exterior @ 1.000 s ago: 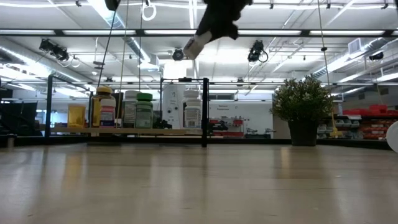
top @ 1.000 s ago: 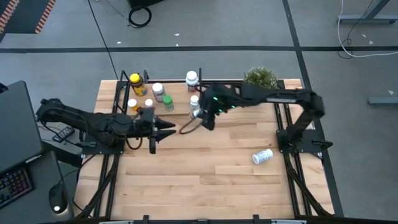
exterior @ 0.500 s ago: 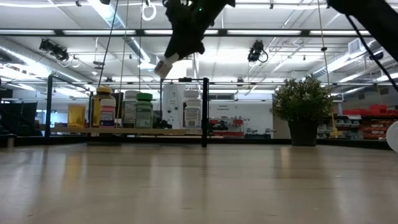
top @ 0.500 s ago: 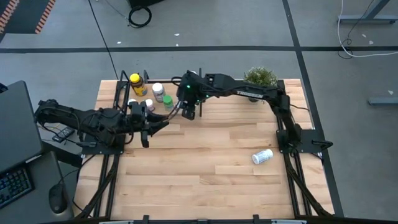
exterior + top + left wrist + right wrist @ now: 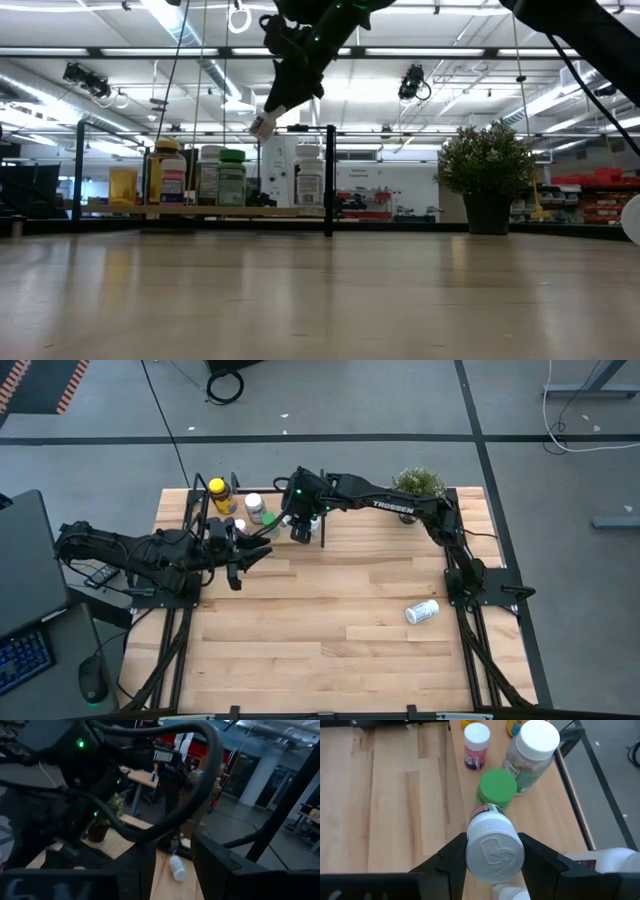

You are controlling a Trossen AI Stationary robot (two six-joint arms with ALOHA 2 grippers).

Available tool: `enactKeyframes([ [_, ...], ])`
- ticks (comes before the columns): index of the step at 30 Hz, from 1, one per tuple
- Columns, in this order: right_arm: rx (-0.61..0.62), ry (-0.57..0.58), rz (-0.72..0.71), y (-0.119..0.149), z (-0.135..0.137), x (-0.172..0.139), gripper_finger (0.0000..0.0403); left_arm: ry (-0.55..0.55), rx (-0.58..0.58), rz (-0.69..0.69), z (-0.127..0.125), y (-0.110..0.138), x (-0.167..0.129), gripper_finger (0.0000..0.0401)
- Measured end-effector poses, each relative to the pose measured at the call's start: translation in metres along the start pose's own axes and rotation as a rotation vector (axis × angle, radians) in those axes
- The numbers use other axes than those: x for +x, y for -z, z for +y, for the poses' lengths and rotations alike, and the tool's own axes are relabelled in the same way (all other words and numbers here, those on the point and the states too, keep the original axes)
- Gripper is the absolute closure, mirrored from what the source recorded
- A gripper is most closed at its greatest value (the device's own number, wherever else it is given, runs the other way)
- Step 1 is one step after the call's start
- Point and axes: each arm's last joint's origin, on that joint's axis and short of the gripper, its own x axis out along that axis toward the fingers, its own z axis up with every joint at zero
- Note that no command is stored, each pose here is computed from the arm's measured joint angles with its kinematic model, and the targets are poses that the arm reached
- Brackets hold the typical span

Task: Pick and place medicine bottles onto shelf by color
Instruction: Put the black medicine bottle on the shelf

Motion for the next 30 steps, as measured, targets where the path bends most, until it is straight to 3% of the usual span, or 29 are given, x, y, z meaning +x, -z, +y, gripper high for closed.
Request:
enactKeyframes([
  [21, 0.028, 0.080, -0.101, -0.004, -0.045, -0.003, 0.0241, 0.050, 0.012, 0.009, -0.009, 0.003, -0.002, 0.0277],
  [30, 0.067, 0.076, -0.020, 0.007, -0.058, -0.004, 0.0241, 0.050, 0.018, 0.008, -0.009, 0.002, -0.002, 0.0274],
])
